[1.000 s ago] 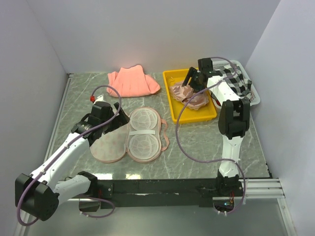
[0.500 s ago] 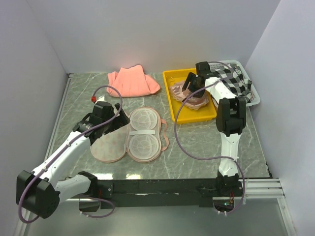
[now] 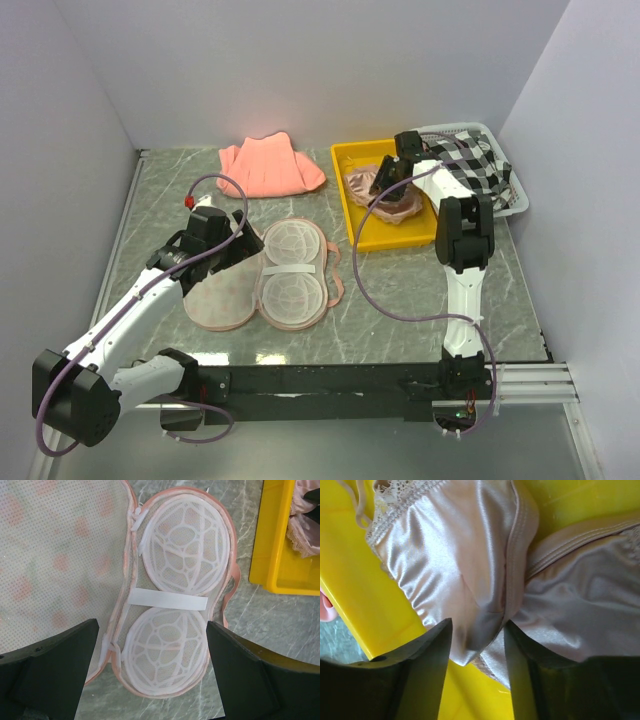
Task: Place the bra in the laundry bag and zip it closed
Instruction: Pick up the bra from the bin.
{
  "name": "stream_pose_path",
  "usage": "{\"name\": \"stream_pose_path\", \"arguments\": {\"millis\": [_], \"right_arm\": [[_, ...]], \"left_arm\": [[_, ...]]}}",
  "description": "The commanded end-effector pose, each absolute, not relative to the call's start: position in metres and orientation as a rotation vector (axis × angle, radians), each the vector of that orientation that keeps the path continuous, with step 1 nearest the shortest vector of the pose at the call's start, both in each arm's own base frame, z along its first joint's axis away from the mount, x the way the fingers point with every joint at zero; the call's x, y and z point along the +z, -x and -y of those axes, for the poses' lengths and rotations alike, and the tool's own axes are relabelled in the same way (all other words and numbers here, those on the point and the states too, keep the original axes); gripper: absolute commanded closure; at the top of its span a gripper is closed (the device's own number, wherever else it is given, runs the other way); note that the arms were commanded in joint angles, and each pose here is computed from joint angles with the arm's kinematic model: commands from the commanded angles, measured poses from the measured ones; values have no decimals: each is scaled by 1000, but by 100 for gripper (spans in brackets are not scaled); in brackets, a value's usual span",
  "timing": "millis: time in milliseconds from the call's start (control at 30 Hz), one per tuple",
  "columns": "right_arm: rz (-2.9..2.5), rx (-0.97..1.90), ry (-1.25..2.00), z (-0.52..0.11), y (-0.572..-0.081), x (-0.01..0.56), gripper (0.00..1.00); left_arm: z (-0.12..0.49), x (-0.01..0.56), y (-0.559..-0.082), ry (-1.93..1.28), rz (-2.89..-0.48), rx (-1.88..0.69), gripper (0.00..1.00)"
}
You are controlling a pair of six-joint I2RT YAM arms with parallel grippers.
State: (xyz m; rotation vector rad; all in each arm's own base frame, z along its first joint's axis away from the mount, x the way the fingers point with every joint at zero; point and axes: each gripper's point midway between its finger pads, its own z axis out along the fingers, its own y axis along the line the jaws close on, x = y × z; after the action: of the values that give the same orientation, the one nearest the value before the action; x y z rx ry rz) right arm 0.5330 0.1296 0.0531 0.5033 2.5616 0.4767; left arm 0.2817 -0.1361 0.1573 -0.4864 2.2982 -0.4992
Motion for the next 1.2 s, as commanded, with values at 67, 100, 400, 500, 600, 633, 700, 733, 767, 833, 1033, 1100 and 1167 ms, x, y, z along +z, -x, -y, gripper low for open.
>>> {"name": "stream_pose_path", "arguments": {"millis": [67,100,400,500,600,633,700,733,767,833,1033,1100,1167], "right_arm": [[-2490,502,-462,-128,-548,77,66],[-2489,506,-454,-129,-548,78,72],[-2396,577,-356,-136,-544,128,77],[-2339,600,-325,-138,-542,159,77],[-2283,601,-283,-139,-538,190,76],[-2258,602,-256,-141,-535,205,76],[-2234,577,-248,-137,-533,218,75],[-2211,576,-233,-137,-529,231,75],[-2201,576,-228,-137,-527,238,75],[-2173,573,-218,-135,-521,253,75],[-2125,593,-181,-139,-506,283,75],[-2109,613,-165,-141,-502,291,75],[-2079,625,-147,-144,-494,307,75]], "left_arm": [[137,160,-281,483,-2287,-513,3],[137,160,-281,483,-2290,-511,3],[140,157,-282,480,-2295,-527,3],[142,157,-284,470,-2299,-526,3],[141,157,-286,461,-2305,-511,3],[141,157,-287,460,-2304,-507,3],[141,158,-288,456,-2304,-503,3],[141,158,-288,456,-2302,-508,3],[142,159,-288,456,-2301,-510,3],[142,159,-289,451,-2300,-511,3],[144,157,-289,451,-2307,-516,3],[143,159,-289,452,-2302,-513,3],[142,158,-289,452,-2303,-508,3]]}}
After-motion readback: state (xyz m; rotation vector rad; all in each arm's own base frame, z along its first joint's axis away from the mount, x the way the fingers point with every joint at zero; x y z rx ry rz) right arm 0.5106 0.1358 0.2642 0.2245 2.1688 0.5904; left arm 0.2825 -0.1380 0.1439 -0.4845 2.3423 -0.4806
